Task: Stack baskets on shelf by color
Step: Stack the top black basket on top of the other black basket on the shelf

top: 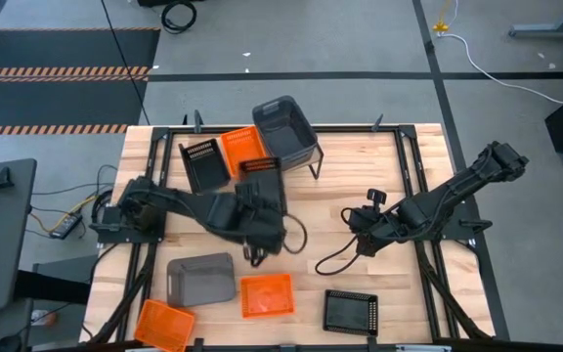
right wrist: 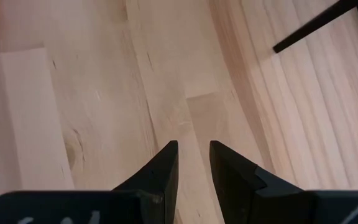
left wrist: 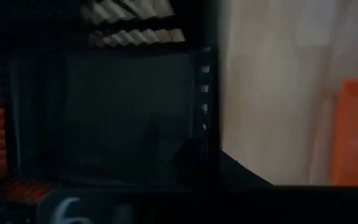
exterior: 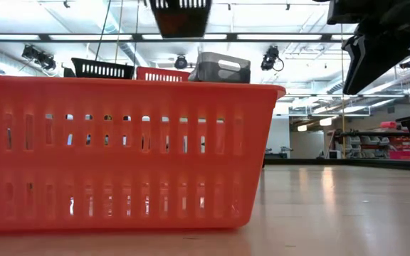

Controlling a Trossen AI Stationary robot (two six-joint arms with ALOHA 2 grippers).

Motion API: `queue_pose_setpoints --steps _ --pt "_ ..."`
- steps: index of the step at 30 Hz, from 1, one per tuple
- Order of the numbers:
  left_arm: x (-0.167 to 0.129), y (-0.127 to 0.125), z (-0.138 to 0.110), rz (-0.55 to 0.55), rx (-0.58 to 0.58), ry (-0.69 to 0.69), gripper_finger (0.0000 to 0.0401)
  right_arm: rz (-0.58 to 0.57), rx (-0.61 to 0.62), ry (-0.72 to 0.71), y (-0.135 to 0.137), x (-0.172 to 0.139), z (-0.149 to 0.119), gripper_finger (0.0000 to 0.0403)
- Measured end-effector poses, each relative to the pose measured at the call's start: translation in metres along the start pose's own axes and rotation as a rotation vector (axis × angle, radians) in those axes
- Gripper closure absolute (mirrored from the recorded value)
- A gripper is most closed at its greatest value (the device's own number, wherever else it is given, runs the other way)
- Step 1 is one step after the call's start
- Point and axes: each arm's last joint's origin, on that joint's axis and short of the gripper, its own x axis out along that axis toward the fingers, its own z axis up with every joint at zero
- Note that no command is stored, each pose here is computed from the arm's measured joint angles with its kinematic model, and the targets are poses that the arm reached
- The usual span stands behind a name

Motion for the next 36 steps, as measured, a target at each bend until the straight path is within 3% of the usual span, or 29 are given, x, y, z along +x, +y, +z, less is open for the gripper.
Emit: queue_pose_setpoints --steps 6,14,23,36 --pt "0.009 0.047 -0.012 0.060 -0.117 0.050 0.0396 0.004 0.000 -0.003 0.001 0.000 0.000 0.0304" --pt "0.006 0.093 -0.060 0.113 -0.239 0.117 0.0396 0.007 -0.001 -0.004 0.001 0.000 0.000 0.0304" --pt "0.003 0.101 -0.109 0.107 -0.277 0.157 0.0396 0.009 0.000 -0.008 0.001 0.000 0.000 0.0304" --pt "0.027 0.097 -0.117 0.045 -0.245 0.267 0.0393 0.012 -0.002 -0.014 0.002 0.000 0.001 0.0304"
